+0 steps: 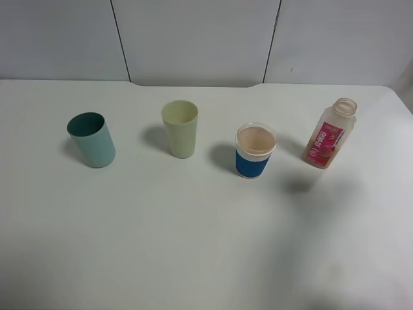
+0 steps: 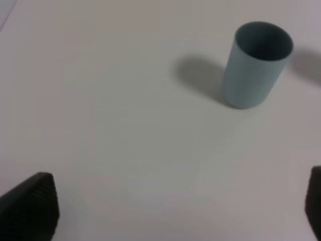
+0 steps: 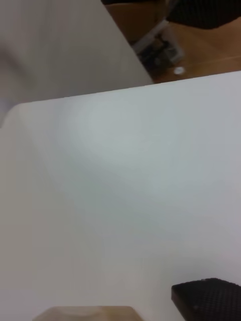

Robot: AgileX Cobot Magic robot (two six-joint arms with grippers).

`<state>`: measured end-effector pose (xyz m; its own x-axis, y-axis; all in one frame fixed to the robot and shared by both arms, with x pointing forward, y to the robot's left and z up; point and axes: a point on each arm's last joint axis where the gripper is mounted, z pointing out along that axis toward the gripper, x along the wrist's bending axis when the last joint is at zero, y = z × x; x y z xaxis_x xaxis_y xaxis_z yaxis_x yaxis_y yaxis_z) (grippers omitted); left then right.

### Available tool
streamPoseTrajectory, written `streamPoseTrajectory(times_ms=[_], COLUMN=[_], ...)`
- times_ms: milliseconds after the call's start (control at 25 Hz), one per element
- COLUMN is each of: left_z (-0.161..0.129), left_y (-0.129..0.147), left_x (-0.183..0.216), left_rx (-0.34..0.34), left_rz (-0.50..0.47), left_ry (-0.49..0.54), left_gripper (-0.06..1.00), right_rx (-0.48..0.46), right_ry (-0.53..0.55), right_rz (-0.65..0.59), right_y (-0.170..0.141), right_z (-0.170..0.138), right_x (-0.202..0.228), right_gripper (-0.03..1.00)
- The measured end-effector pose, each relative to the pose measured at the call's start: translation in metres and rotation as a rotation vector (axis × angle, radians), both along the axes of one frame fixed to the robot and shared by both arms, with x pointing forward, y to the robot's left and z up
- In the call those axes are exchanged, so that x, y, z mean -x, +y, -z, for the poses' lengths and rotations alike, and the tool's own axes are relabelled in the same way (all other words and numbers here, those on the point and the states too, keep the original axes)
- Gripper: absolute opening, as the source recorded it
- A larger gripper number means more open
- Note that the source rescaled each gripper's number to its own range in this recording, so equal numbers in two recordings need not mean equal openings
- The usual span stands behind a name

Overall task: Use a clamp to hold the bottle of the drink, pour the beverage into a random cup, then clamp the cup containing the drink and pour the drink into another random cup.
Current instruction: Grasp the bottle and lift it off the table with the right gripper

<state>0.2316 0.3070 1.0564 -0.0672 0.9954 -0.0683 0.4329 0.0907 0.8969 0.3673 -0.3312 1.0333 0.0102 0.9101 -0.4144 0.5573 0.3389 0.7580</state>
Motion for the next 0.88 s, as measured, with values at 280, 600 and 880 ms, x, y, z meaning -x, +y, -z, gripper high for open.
streamPoseTrajectory(times_ms=[280,600,880], left_z=[0.000,0.000,0.000], left_y=[0.000,0.000,0.000], left_x=[0.000,0.000,0.000], left_rx=[0.000,0.000,0.000], left_rz=[0.000,0.000,0.000], left_ry=[0.000,0.000,0.000], left_gripper=[1.00,1.00,1.00], right_rx=[-0.047,-0.076,-0.091], right_ry=[-0.114,-0.159,-0.068], right_rz=[0.037,0.109,0.077], right_y=[-0.003,-0.013,-0.021], right_z=[0.022,0.038,0.068], right_x=[0.001,-0.004,-0.036], right_gripper=[1.00,1.00,1.00])
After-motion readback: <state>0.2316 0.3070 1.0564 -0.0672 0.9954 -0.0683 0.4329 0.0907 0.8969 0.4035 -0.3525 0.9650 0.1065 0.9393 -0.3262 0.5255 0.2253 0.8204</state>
